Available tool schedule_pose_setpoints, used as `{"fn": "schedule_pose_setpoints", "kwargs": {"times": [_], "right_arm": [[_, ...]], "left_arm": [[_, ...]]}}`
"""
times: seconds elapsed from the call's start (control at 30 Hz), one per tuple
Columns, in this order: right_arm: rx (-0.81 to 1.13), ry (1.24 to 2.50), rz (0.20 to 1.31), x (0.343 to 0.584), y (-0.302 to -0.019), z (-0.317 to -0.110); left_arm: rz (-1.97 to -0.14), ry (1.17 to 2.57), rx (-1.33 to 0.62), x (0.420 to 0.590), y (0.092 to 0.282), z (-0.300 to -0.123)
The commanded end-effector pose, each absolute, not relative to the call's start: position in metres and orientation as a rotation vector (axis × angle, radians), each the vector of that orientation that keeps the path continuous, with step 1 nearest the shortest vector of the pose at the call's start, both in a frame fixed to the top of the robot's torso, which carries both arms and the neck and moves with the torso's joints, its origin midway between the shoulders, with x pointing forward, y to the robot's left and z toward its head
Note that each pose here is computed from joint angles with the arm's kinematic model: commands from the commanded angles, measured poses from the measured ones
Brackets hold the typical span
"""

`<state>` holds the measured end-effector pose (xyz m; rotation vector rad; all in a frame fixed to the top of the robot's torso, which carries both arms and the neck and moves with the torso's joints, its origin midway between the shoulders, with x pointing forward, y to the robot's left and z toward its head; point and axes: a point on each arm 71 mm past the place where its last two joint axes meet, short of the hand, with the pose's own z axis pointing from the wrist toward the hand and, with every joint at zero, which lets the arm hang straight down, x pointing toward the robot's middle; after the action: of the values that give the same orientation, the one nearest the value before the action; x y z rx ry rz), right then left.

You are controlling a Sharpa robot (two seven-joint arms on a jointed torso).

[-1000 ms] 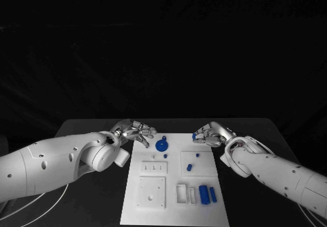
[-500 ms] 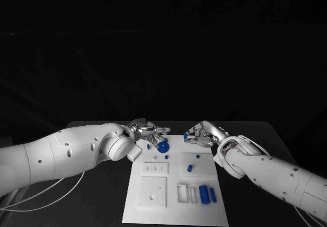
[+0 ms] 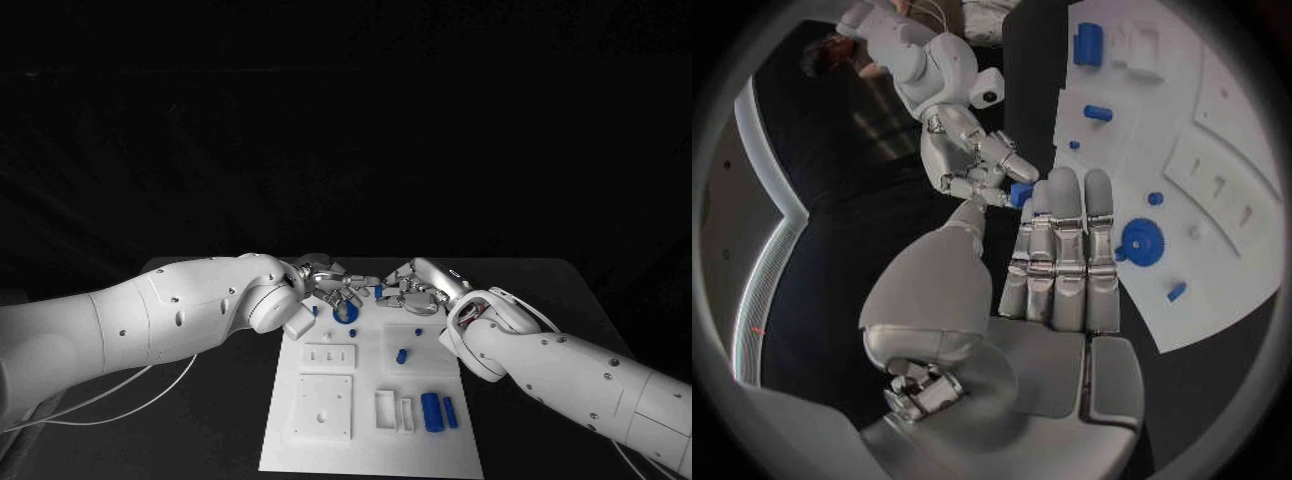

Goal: Assemble the parts on the task board

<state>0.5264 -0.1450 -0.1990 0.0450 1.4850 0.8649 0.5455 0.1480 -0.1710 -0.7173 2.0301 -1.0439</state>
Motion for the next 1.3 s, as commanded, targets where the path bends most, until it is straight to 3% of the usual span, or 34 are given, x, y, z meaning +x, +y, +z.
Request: {"fn": "schedule_pose_setpoints", "kwargs": {"times": [0.03, 1.3], "right_arm": [[0.028, 1.490, 0.857, 0.525, -0.142, -0.199], [-0.017, 1.517, 0.877, 0.521, -0.129, -0.202]], "left_arm": [[-0.989, 2.070, -0.640, 0.546, 0.144, -0.170], [-0.966, 2.116, -0.604, 0.550, 0.128, -0.172]]}}
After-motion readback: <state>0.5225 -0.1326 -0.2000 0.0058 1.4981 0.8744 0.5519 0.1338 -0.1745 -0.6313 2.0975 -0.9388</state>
